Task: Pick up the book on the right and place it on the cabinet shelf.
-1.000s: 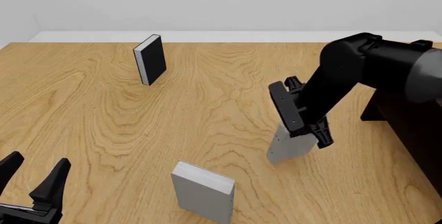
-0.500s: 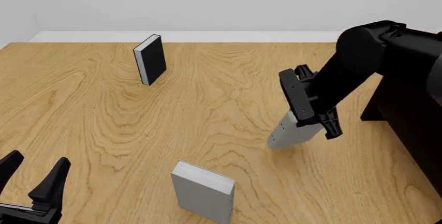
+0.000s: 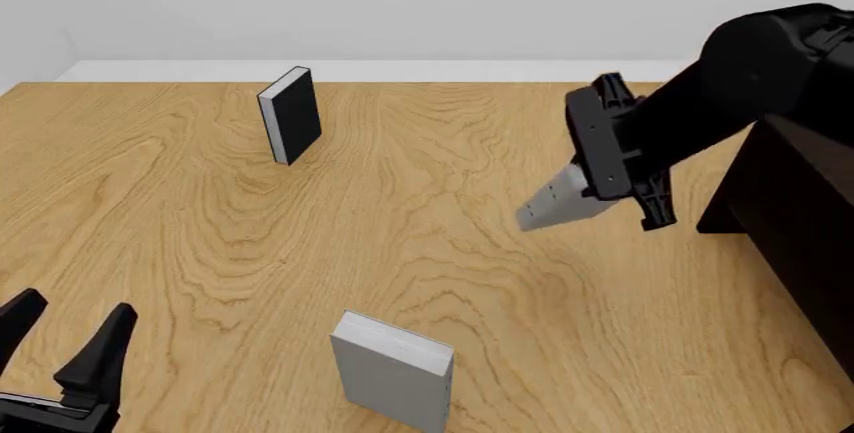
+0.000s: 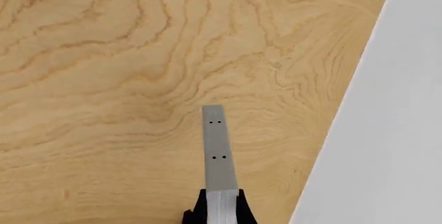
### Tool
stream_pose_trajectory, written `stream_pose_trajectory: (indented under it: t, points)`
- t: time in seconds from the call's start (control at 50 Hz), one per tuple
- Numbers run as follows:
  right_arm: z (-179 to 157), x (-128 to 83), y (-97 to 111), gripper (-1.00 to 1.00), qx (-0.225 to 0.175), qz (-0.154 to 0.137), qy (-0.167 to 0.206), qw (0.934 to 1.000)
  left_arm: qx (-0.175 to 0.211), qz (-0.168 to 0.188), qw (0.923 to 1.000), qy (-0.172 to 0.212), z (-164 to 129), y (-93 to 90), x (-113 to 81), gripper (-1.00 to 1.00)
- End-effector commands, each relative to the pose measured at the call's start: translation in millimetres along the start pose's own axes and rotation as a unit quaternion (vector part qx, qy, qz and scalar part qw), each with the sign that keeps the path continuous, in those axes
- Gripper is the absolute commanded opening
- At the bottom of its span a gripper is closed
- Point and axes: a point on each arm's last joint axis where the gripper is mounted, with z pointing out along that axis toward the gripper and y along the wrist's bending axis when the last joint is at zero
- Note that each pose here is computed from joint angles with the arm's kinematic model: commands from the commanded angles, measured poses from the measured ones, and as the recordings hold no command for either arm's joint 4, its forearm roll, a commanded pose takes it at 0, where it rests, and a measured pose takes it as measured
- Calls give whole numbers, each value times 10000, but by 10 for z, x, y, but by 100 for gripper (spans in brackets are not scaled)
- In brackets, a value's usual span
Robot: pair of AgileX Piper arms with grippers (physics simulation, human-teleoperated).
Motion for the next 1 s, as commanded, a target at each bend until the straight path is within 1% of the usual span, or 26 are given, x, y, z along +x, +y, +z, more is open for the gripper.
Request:
stream_pose_trajectory:
  t: [0.02,0.06,0.1,0.12,0.2,0.26,0.3,0.32,0.38,0.44,0.48,0.5,0.52,0.54,0.56,0.58,0.62,0.64,0.68,0.7,0.72,0.74,0.78,0.82,0.86,1.0]
  points:
    - [-87,28,-43,-100,918,-9,-13,9958,23,12,10000,-21,1,-3,-6,100]
    - [-82,25,-69,-100,1155,-3,-27,9933,21,9,10000,-22,1,-2,-7,100]
    - [-65,27,-40,-100,1130,-1,-26,9936,27,15,10000,-20,2,-3,-7,100]
    - [-61,45,-51,-100,1300,11,-14,9915,28,13,10000,-22,3,-3,-9,100]
    - [-35,110,-52,-100,1536,59,49,9881,25,20,10000,-28,1,-2,-11,100]
    - [-10,137,-21,-100,1744,-8,87,9846,27,24,10000,-23,-2,-3,-8,100]
    - [-15,156,-53,-100,1872,99,90,9822,25,14,10000,-28,1,-2,-11,100]
    - [-11,164,-43,-100,1931,80,101,9811,26,14,10000,-29,2,-2,-12,100]
    - [15,201,8,-100,2138,-20,168,9767,25,12,10000,-35,3,-2,-15,100]
    - [-4,211,-2,-100,2335,71,159,9722,38,19,10000,-32,3,-4,-12,100]
    - [8,229,27,-100,2480,18,196,9686,40,9,10000,-29,5,-4,-12,100]
    - [30,300,29,-100,2569,88,280,9660,43,12,10000,-31,5,-5,-12,100]
    - [63,365,57,-100,2626,57,386,9641,41,6,10000,-30,7,-4,-12,100]
    - [69,322,84,-100,2607,41,326,9648,41,6,10000,-30,7,-4,-12,100]
    - [106,353,135,-100,2642,-45,397,9636,44,11,10000,-31,9,-5,-12,100]
    - [96,305,144,-100,2610,17,306,9648,49,2,10000,-31,11,-5,-12,100]
    - [97,301,160,-100,2726,10,303,9616,55,-8,10000,-35,12,-6,-12,100]
    - [124,314,205,-100,2820,-117,359,9587,55,-12,10000,-34,12,-6,-12,100]
    - [116,312,204,-100,2903,-72,346,9563,53,-14,10000,-36,11,-6,-12,100]
    - [112,380,198,-100,3021,-15,439,9523,52,-15,10000,-37,10,-6,-12,100]
    - [124,388,222,-100,3039,-63,469,9515,52,-14,10000,-38,9,-6,-11,100]
    - [138,342,268,-100,2996,-145,420,9530,47,-16,10000,-38,9,-5,-11,100]
    - [141,353,273,-100,3155,-158,446,9477,50,-20,10000,-44,9,-6,-13,100]
    - [160,346,323,-100,3145,-201,450,9480,55,-28,10000,-49,7,-6,-14,100]
    - [155,322,352,-100,3261,-254,431,9440,52,-36,10000,-52,3,-6,-13,100]
    - [155,281,452,-100,3448,-280,376,9375,61,-41,10000,-58,-5,-7,-11,100]
